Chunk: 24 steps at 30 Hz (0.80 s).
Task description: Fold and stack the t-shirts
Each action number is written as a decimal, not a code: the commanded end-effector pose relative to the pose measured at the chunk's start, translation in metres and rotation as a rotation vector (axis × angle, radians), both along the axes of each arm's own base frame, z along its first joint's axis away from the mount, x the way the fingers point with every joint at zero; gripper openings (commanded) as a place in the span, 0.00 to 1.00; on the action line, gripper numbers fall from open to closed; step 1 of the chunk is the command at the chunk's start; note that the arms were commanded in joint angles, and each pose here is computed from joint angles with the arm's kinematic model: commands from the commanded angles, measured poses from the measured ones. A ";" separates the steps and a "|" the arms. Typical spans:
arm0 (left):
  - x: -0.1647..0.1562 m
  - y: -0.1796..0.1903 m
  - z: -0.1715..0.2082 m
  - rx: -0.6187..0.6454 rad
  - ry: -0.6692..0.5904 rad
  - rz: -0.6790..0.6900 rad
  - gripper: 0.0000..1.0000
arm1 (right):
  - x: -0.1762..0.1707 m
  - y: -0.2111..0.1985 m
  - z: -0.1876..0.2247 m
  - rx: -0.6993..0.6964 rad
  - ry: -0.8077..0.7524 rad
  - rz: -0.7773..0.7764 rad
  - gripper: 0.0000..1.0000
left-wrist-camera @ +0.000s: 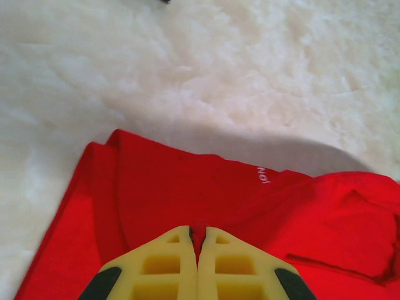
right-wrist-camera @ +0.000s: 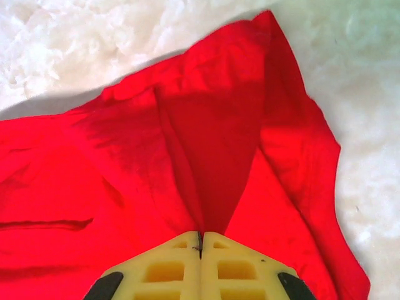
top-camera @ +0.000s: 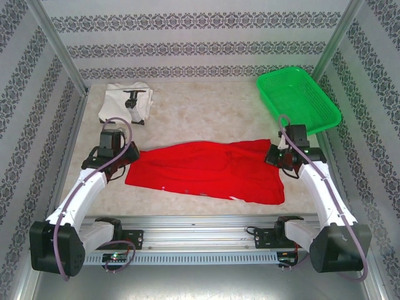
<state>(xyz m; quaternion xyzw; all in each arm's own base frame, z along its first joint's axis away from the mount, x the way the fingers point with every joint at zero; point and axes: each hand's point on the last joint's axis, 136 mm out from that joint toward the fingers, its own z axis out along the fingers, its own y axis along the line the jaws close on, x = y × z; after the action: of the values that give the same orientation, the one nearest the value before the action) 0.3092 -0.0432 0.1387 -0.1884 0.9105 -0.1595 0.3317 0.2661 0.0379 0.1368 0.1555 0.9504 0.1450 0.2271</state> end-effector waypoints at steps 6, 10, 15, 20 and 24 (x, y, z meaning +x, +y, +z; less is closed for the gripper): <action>0.060 0.014 0.039 0.120 -0.085 -0.013 0.00 | -0.008 0.003 -0.007 0.040 0.031 -0.017 0.00; 0.104 0.010 0.064 0.195 -0.140 -0.101 0.00 | -0.002 0.003 -0.002 0.041 0.018 -0.009 0.00; 0.148 0.007 0.070 0.290 -0.166 -0.191 0.00 | 0.009 0.002 0.008 0.034 0.007 0.006 0.00; 0.167 0.008 0.047 0.341 -0.132 -0.244 0.00 | 0.018 0.003 0.015 0.039 -0.003 0.024 0.00; 0.168 0.004 0.029 0.344 -0.122 -0.280 0.00 | 0.012 0.005 0.013 0.048 0.015 0.037 0.00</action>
<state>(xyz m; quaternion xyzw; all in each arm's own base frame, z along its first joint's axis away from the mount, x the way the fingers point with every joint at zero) 0.4701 -0.0436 0.1640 -0.0187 0.9273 -0.0721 0.3667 0.2822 0.0427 0.1466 0.1527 0.9489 0.1654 0.2210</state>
